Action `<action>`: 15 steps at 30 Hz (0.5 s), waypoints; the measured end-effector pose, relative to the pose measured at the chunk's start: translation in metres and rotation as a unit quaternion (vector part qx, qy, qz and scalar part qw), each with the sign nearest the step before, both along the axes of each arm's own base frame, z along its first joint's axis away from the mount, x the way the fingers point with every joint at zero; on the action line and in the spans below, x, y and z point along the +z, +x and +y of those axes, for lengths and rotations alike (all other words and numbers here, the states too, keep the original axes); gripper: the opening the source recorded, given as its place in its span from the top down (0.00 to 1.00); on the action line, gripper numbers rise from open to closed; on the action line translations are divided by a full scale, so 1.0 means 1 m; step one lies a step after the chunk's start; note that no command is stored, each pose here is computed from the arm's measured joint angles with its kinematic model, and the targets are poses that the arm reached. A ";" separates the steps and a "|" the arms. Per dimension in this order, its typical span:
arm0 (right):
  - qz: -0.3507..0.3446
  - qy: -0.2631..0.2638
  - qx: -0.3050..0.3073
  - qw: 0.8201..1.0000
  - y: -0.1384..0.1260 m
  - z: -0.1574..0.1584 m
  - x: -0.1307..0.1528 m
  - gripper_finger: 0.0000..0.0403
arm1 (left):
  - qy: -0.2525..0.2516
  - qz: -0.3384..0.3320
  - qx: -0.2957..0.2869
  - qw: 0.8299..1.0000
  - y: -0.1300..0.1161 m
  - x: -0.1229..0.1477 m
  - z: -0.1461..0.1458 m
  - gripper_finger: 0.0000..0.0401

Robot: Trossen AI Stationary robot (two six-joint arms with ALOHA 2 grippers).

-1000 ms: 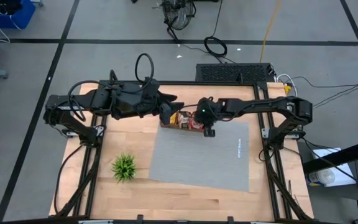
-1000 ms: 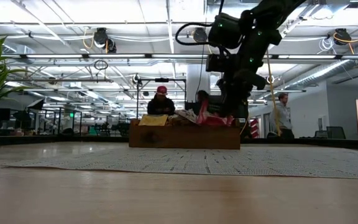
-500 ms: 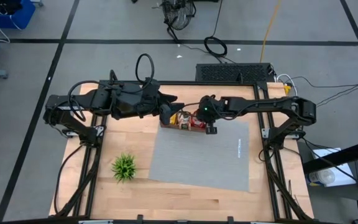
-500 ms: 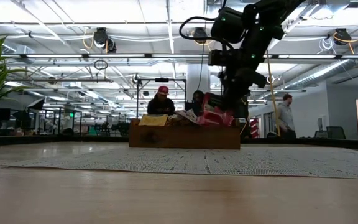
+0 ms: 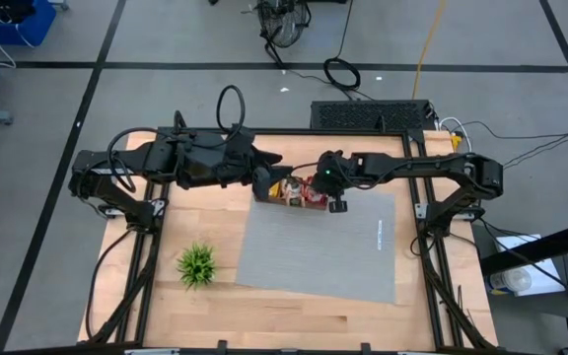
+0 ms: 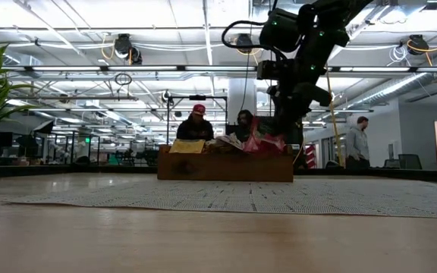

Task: Pick & Place Tea
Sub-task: Put the red tea bag into the right section of the wooden organizer

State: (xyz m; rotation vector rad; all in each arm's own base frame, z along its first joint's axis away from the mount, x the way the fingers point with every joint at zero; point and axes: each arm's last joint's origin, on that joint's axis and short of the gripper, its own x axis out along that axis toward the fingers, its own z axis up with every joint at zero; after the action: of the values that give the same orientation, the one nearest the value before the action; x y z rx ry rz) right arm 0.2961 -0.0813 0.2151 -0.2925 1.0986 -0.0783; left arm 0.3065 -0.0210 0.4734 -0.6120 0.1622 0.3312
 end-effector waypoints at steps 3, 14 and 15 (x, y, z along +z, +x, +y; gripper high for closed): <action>-0.003 0.001 -0.003 1.000 0.000 0.000 0.000 0.83 | -0.002 0.000 -0.004 1.000 0.000 0.000 0.000 0.34; -0.007 0.010 -0.020 1.000 0.000 0.000 0.000 0.74 | -0.002 0.000 -0.006 1.000 0.000 0.000 0.000 0.34; -0.007 0.009 -0.022 1.000 0.000 0.000 0.000 0.74 | -0.003 0.000 -0.007 1.000 0.000 0.000 0.000 0.34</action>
State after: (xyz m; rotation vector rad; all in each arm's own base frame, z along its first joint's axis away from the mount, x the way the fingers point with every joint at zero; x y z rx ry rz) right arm 0.2964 -0.0815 0.2153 -0.2518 1.0923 -0.1093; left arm 0.3066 -0.0214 0.4733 -0.6157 0.1676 0.3168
